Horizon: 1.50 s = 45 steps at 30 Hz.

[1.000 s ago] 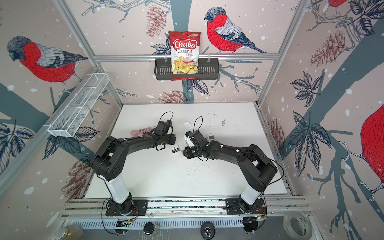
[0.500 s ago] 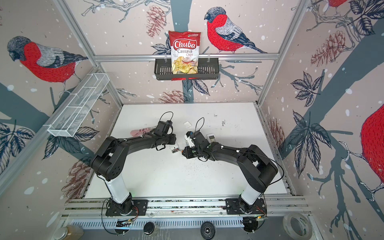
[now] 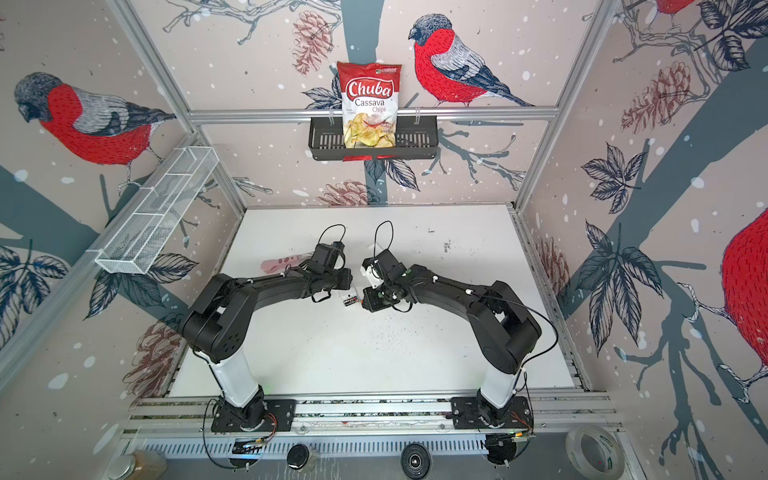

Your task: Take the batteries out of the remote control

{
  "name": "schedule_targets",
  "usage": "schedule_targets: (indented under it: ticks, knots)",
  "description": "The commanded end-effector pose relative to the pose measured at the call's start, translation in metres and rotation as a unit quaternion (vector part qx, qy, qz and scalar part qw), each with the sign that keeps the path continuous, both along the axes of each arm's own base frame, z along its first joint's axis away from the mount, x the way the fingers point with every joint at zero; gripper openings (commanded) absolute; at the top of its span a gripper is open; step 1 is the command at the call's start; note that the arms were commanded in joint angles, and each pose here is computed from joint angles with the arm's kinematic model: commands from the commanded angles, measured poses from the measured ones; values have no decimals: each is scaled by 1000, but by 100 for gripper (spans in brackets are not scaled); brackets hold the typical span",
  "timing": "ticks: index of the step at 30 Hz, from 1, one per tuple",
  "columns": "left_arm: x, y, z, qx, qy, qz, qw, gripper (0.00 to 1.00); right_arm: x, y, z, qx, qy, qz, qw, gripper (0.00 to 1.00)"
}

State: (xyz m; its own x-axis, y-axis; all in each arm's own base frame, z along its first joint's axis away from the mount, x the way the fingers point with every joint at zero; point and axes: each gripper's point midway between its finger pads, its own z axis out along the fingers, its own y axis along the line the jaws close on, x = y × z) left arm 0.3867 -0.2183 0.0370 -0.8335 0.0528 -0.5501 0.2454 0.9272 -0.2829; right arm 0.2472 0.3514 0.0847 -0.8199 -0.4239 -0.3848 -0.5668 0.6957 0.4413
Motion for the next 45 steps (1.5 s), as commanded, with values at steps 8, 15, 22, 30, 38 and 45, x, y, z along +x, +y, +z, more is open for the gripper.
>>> schedule_targets:
  ticks: [8,15,22,30,38,45]
  knots:
    - [-26,12,-22,27,61,-2,998,22,5,-7,-10,-57,11,5,998,1]
    - [-27,13,-20,26,57,-2,998,21,13,-13,-16,-94,8,-7,996,1]
    - [-28,11,-23,18,59,-5,998,21,18,-7,-15,-94,-3,-22,995,0]
    - [-31,12,-27,17,62,-6,998,21,17,-6,-22,-80,-8,-44,996,0]
    - [-34,15,-30,12,65,-5,998,21,13,-6,-21,-46,-26,-62,997,0]
    - [-35,19,-30,11,66,-2,998,21,5,-3,-18,3,-43,-73,996,0]
